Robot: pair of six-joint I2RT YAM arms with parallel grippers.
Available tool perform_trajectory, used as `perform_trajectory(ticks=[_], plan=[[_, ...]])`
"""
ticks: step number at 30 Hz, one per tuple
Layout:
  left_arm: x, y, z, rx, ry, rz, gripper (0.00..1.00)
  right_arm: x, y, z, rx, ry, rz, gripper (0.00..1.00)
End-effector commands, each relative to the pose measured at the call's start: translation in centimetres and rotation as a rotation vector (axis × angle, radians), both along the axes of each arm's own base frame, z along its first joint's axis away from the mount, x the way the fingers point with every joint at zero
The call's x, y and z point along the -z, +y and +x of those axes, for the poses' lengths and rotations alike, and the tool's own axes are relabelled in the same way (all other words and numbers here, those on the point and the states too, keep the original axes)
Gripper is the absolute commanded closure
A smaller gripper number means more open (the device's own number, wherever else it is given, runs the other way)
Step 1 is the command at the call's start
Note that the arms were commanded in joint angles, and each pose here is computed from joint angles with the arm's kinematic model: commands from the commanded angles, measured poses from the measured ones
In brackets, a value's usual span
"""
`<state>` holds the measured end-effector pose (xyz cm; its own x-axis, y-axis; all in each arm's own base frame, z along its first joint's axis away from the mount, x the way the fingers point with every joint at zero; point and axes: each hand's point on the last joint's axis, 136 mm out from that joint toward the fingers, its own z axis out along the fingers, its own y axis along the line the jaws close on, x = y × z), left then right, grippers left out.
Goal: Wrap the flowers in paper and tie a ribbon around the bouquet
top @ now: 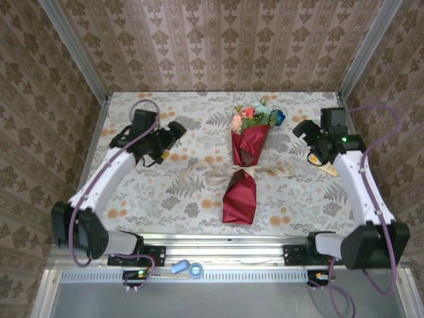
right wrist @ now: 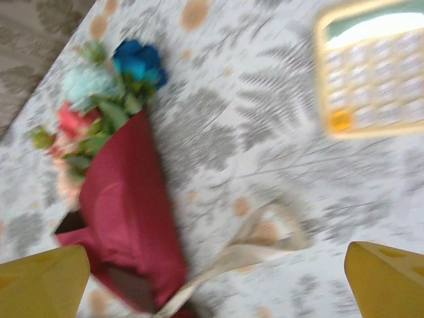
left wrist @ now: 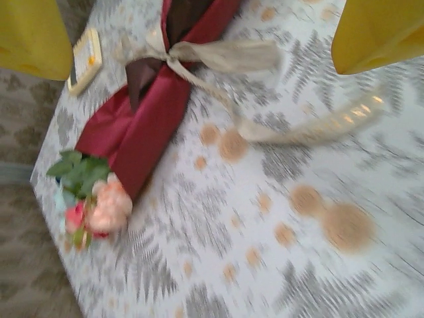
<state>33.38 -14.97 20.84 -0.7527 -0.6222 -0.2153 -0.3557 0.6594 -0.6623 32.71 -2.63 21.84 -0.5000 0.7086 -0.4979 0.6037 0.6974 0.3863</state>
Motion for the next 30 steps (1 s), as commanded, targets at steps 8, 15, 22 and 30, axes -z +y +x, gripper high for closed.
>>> perform_trajectory(ticks=[8, 15, 22, 30], plan=[[2.3, 16.6, -7.8, -0.228, 0.018, 0.796, 0.00, 3.0, -3.8, -3.4, -0.084, -0.156, -0.450, 0.00], [5.4, 17.2, -6.6, -0.007, -0.145, 1.007, 0.00, 8.0, -3.6, -4.1, -0.203, -0.141, -0.567, 0.00], [7.8, 17.7, -4.6, 0.013, -0.247, 1.008, 0.00, 10.7, -2.0, -1.5, -0.289, -0.246, -0.561, 0.00], [9.6, 19.1, -0.9, -0.092, -0.507, 0.905, 0.00, 9.3, 0.0, 3.0, -0.349, -0.442, -0.526, 0.00]])
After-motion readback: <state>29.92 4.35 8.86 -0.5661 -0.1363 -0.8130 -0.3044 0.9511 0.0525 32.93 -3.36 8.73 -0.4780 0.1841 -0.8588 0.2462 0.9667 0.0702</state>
